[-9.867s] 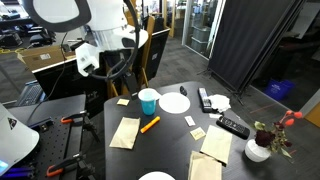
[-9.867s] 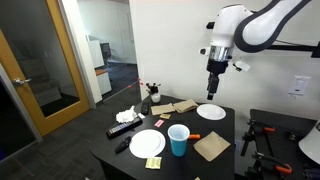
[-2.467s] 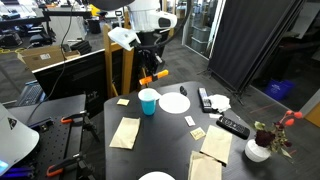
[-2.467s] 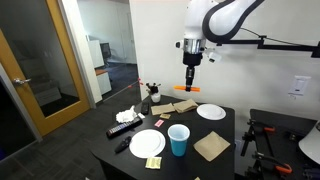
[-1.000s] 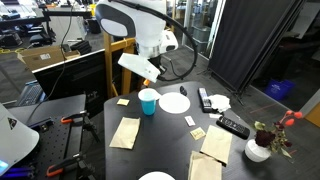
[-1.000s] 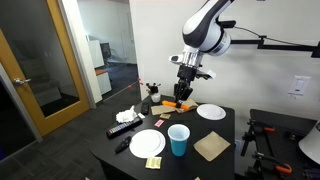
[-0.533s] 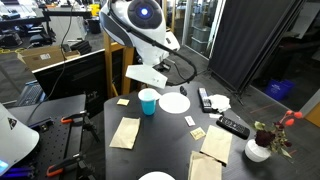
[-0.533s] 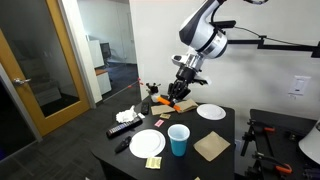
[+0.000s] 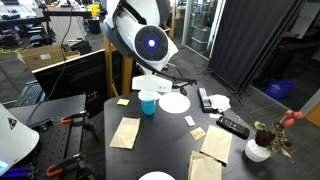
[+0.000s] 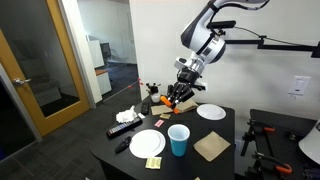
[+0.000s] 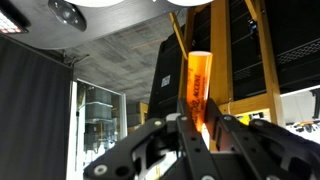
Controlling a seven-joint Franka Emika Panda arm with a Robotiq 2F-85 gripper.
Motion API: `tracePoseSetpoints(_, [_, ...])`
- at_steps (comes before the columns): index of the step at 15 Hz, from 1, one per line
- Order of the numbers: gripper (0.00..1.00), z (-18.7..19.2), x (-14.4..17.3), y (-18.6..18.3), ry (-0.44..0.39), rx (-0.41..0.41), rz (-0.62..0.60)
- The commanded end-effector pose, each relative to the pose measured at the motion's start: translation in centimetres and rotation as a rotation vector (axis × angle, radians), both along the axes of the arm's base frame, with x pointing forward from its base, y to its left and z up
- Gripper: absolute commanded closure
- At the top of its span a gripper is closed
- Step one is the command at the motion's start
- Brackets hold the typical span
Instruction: Take the marker from the table and place it in the blue cup
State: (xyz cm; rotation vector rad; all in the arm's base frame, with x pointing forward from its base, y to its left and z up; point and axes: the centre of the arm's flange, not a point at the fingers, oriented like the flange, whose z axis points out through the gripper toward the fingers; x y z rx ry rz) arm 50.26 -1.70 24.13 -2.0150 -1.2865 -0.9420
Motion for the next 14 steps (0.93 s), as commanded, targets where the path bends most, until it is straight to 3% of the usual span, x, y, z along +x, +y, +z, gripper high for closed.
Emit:
tracePoseSetpoints(1, [0.95,-0.8,0.5,-0.5,-0.081,0.072,0.106])
tracePoseSetpoints(6, [0.95,-1.4,0.4,-0.2,-0.125,0.161,0.261])
tracePoseSetpoints(7, [0.8,-1.3,-0.5,0.3,-0.102,0.126,0.202])
tracePoseSetpoints(13, [0.8,-1.7,-0.2,0.4,-0.104,0.145,0.231])
tracePoseSetpoints(14, [0.95,-2.0,0.2,0.0,-0.113,0.173,0.242])
